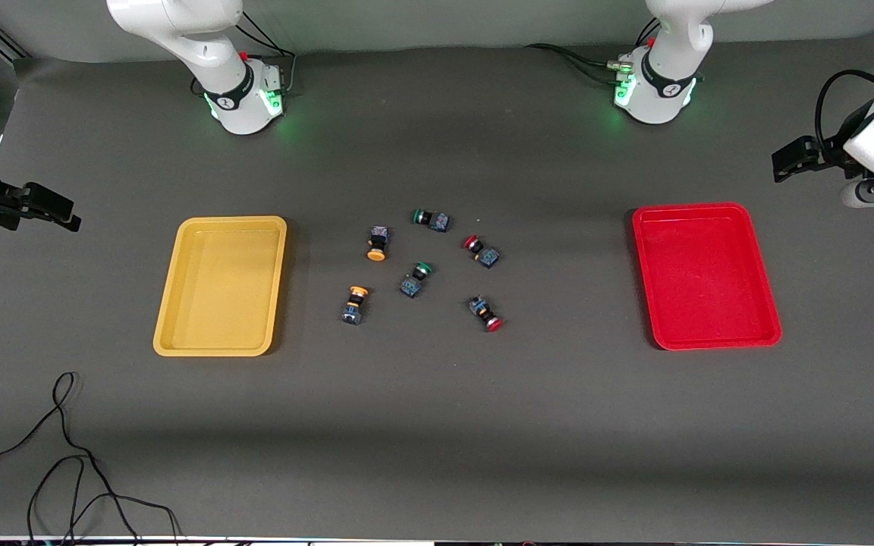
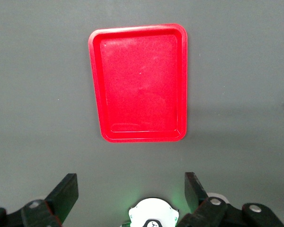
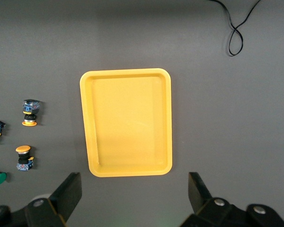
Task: Place red and yellow buttons in trays
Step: 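Move both grippers from rest toward the buttons between the trays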
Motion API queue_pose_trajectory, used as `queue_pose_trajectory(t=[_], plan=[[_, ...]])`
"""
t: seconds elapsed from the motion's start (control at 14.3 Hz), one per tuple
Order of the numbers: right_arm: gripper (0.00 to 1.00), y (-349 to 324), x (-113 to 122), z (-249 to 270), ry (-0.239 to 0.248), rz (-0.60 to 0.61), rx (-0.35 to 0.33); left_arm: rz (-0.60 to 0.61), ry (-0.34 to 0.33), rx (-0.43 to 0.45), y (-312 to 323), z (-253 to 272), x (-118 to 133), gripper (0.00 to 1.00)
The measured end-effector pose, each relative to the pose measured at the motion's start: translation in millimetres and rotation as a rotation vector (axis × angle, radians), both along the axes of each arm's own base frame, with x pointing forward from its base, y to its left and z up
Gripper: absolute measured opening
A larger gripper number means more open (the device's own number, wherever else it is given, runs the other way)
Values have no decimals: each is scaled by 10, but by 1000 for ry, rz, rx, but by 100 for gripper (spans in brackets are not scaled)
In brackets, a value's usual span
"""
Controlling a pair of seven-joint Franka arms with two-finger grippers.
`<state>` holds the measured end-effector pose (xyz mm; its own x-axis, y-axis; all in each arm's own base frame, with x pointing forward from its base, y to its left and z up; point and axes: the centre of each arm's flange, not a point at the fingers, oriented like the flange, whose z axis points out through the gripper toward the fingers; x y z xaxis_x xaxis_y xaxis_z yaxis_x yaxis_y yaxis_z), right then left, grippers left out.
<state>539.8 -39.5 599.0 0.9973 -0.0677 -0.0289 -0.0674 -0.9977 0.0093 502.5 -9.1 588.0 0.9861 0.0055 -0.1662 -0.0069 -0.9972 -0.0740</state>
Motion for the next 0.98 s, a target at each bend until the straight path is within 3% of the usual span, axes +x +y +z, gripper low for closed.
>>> queue_pose_trajectory(t=[0.35,0.56,0.77,0.98], plan=[[100,4,-4,-5,4,1,0,-3,29,-1,-16,-49,25,100],[100,259,-16,-120,34,-3,0,-8,31,-1,-42,-1,16,100],[100,1160,-108,-435,58,-47,-15,-34,36,-2,-165,-21,20,100],[100,2136,-441,-754,37,-104,-19,-91,48,-3,-461,-82,26,100]])
